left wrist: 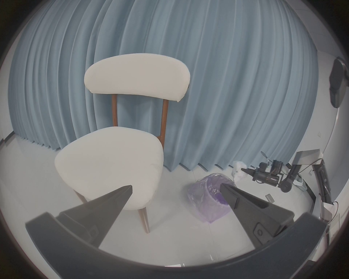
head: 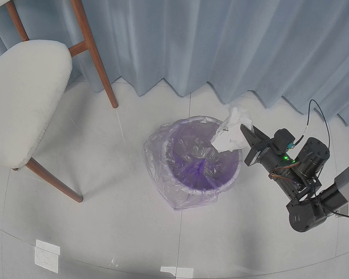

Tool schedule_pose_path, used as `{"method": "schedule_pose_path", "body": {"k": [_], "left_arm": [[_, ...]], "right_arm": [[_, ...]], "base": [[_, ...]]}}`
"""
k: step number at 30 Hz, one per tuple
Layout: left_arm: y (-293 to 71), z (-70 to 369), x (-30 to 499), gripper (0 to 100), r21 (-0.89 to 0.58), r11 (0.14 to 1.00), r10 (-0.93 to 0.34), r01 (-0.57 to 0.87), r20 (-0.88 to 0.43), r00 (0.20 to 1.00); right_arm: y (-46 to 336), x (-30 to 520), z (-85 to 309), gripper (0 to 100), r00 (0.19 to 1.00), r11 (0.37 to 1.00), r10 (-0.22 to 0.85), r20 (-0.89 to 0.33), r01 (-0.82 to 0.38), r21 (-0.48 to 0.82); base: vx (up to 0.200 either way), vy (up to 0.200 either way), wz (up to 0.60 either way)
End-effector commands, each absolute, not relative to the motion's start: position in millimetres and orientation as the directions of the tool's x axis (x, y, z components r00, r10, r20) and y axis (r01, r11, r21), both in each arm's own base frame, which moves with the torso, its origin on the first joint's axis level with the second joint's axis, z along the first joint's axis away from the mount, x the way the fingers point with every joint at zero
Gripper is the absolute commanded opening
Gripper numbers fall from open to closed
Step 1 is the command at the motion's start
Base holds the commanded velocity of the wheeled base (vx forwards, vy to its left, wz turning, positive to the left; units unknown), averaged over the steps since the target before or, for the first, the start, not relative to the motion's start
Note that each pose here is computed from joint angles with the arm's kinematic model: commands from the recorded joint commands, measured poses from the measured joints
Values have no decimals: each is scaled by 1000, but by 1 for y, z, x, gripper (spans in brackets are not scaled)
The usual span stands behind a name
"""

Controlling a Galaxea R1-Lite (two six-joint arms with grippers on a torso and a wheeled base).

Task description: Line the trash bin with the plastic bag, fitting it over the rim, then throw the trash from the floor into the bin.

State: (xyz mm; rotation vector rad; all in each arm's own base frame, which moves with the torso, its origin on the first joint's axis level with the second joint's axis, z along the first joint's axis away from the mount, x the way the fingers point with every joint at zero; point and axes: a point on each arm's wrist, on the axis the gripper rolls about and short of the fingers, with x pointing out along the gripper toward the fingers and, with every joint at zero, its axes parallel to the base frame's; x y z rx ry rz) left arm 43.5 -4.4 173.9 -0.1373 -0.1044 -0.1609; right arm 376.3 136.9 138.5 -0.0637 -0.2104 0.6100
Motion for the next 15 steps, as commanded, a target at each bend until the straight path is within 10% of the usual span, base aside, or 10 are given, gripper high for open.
{"method": "schedule_pose_path", "body": {"k": [1, 15], "left_arm": [[-3, 160, 11, 100, -96, 980, -157, 175, 176, 972], [-1, 82, -24, 100, -96, 994, -54, 56, 29, 998]], "right_arm": [[160, 411, 87, 0, 799, 810, 586, 131, -576, -108], [176, 432, 61, 0, 833, 843, 537, 135, -535, -51]], "base": [[0, 0, 0], [0, 0, 0]]}}
